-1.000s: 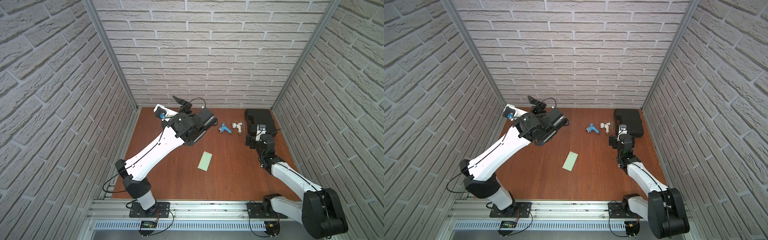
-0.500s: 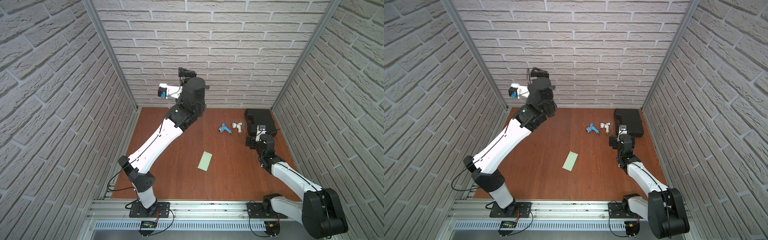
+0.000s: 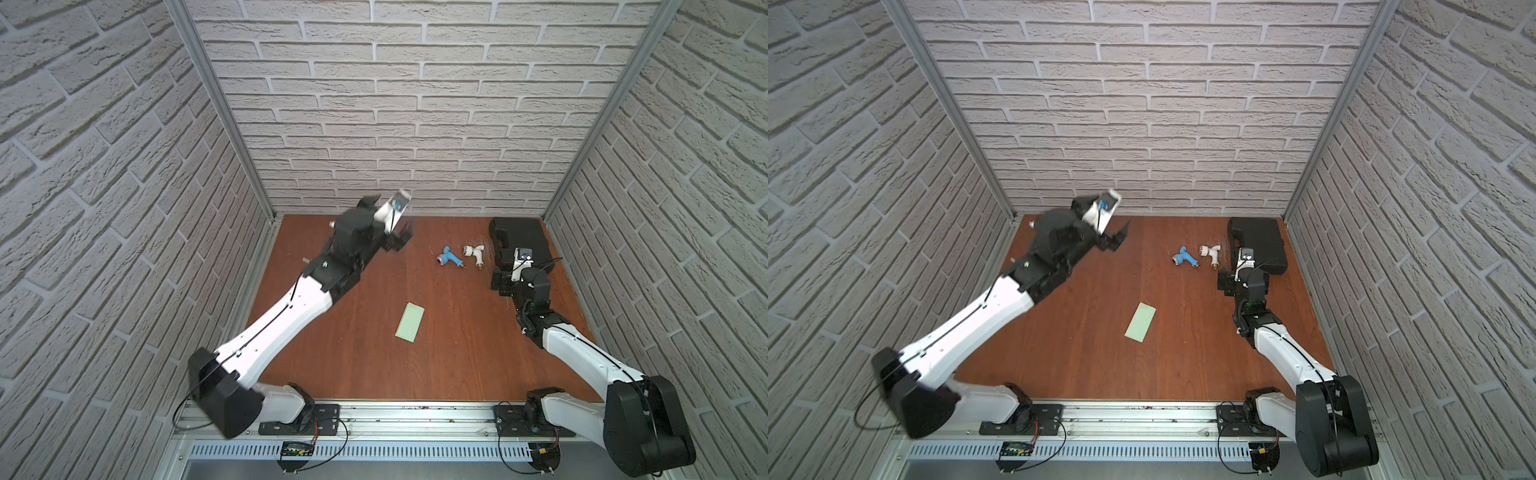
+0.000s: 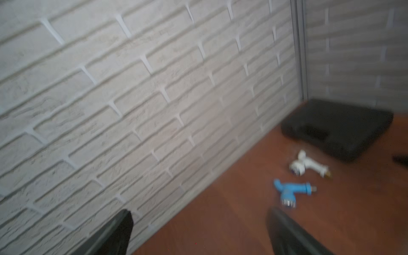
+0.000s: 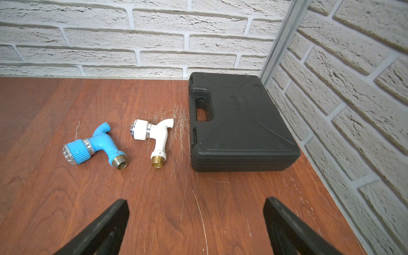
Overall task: Fold the square paper along the opposite sides
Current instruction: Reset both arms
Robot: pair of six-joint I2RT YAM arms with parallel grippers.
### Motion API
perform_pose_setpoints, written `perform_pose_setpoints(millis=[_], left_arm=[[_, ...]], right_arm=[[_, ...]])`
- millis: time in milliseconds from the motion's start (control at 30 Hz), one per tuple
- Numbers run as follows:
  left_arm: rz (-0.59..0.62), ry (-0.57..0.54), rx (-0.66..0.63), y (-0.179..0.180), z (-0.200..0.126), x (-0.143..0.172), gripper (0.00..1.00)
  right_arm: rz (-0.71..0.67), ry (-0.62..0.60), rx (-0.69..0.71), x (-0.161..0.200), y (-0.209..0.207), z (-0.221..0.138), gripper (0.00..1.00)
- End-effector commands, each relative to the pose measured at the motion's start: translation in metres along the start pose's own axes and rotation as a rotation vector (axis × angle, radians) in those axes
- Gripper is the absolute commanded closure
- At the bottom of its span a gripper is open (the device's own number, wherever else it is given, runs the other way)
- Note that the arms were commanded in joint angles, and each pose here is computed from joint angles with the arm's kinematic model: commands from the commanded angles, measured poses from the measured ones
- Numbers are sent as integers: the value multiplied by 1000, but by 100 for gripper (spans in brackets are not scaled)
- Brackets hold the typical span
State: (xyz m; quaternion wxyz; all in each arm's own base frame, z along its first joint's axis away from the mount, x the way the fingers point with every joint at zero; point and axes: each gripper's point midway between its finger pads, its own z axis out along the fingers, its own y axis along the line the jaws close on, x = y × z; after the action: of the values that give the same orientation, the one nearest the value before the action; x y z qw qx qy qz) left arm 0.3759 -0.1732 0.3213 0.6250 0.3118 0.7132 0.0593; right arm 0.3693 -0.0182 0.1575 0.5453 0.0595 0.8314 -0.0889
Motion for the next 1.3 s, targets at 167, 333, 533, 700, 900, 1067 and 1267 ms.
perform_pose_setpoints(millis=[167, 333, 533, 700, 900, 1067, 1267], left_arm=[[-192, 13, -354, 52, -59, 167, 2], [-249, 101, -445, 56, -55, 228, 6], [-295, 66, -390, 37, -28, 264, 8], [-322, 93, -319, 31, -16, 279, 9], [-407, 203, -261, 42, 4, 292, 5], [-490, 227, -222, 51, 8, 299, 1], [-488, 232, -228, 52, 8, 300, 2]], right_arm=[[8, -41, -77, 7, 14, 8, 1], [-22, -24, -100, 23, 20, 13, 1], [-68, -54, -139, 30, 27, 20, 1], [-87, -114, -140, 27, 25, 12, 1], [-45, -147, -153, 48, 17, 34, 1], [-22, -47, -190, 46, 17, 50, 1], [-22, -70, -191, 45, 17, 48, 1]])
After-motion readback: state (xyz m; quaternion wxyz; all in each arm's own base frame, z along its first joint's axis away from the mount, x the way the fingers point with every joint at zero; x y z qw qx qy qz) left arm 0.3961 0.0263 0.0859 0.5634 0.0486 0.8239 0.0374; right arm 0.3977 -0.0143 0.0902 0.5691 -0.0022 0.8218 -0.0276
